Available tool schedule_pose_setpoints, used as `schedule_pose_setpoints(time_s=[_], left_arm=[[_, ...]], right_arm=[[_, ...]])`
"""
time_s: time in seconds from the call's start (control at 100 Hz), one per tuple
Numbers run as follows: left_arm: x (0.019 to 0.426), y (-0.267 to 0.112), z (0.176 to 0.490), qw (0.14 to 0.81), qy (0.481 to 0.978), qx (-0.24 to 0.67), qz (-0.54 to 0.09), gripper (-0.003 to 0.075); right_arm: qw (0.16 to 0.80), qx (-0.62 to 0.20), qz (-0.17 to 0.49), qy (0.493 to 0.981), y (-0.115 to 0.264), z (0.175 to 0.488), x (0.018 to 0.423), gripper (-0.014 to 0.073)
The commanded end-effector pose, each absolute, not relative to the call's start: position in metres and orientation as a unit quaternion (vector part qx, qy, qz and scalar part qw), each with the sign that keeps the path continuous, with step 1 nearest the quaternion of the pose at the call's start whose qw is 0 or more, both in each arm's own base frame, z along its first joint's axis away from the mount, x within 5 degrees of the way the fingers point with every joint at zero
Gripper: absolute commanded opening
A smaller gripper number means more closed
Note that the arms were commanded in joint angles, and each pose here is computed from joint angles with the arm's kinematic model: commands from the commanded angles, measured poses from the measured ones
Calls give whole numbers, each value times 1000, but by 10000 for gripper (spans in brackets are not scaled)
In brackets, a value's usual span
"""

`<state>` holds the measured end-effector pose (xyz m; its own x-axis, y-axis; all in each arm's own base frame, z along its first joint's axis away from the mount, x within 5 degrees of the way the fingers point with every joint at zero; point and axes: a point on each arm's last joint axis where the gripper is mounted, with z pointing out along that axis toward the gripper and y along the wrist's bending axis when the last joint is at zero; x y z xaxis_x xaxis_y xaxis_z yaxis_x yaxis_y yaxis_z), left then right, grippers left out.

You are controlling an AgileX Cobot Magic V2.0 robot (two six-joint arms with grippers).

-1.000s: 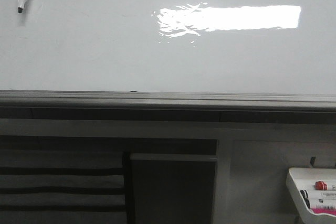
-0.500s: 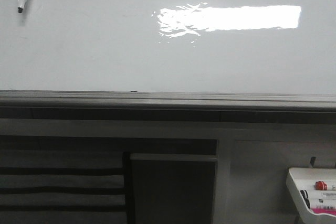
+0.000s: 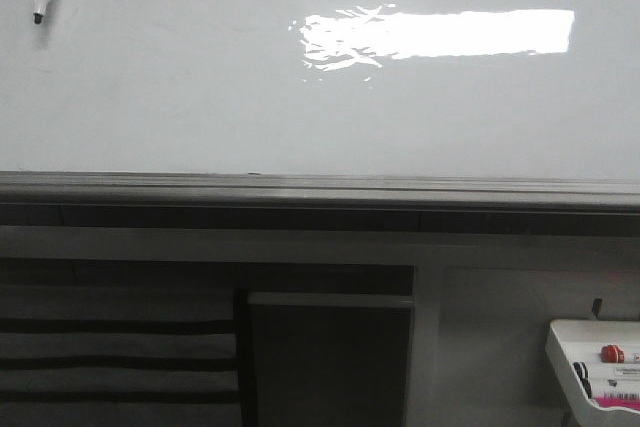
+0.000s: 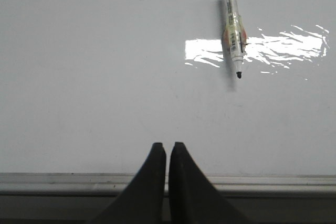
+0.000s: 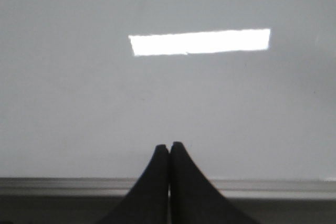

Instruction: Write number 3 on whiteboard

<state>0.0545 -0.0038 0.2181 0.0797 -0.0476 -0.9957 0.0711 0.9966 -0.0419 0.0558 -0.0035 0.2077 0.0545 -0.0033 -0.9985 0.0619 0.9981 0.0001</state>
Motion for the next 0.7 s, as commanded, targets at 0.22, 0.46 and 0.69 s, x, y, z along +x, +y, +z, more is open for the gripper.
schedule_pose_setpoints(time_s=[0.22,0.46,0.69], left_arm=[[37,-5,316,754,655,16,-52,-19],[55,-6,357,730,682,23,-44,-19],[63,-7,356,721,691,23,-43,-19]], right_arm=[[732,32,-22,681,-4,298,41,-79],[703,4,-55,709,-5,350,48,-79],[718,4,-55,694,-5,357,50,-79]])
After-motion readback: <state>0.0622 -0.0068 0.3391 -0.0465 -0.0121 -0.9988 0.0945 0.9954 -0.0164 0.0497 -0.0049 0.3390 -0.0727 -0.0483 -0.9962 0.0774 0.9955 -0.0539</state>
